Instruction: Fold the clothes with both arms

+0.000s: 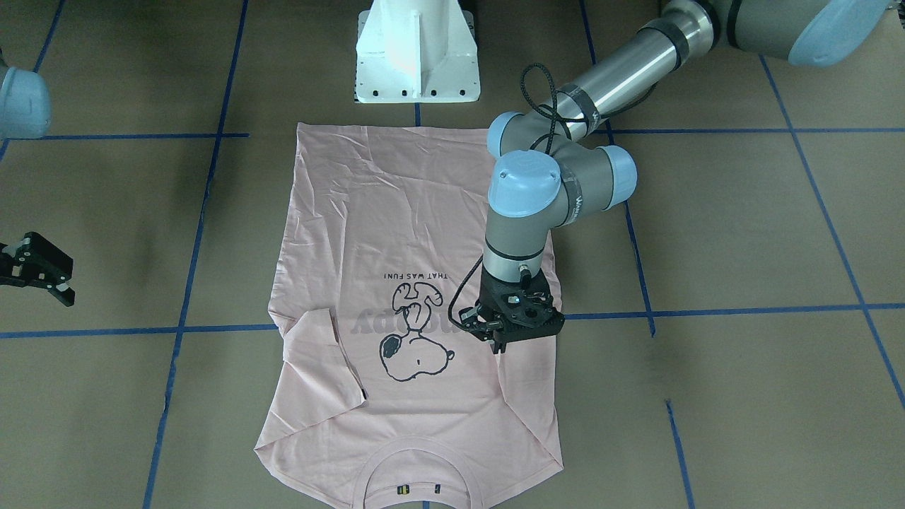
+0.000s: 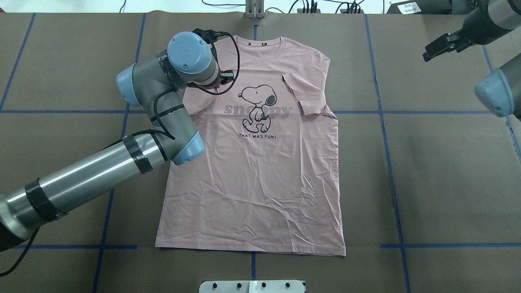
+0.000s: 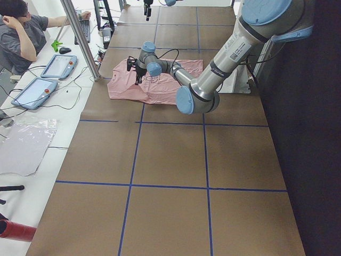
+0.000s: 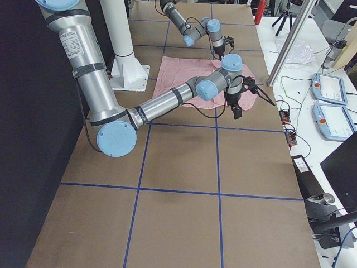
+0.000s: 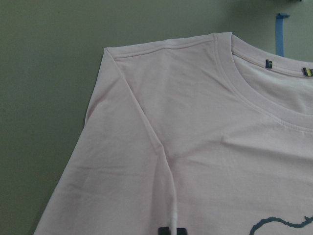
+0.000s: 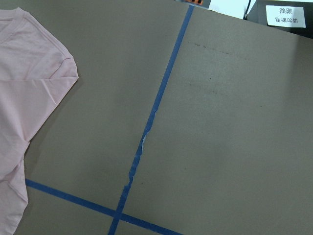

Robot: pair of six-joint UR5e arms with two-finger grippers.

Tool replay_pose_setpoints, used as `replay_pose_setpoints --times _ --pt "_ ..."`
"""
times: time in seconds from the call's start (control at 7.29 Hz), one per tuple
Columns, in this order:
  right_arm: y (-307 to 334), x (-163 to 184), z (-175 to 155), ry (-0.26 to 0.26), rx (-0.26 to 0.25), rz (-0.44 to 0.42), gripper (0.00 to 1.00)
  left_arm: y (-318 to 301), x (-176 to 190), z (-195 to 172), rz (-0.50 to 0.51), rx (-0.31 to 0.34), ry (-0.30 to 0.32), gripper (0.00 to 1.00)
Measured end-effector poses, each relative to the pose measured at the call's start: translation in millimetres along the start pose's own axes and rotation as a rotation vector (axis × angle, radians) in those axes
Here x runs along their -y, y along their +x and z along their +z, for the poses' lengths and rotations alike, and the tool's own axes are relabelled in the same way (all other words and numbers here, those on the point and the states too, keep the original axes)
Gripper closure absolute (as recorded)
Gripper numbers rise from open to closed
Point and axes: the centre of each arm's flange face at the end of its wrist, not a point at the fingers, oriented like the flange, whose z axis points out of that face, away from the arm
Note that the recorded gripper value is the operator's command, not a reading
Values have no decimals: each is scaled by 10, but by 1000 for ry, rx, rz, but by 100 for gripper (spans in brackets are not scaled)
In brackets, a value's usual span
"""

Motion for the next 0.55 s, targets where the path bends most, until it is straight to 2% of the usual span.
replay_pose_setpoints --times 0.27,0.55 --pt "-126 6 -12 4 11 32 0 -37 -29 -118 89 -26 6 0" --pt "-623 -124 -44 4 59 153 0 -315 -211 -513 132 -98 17 0"
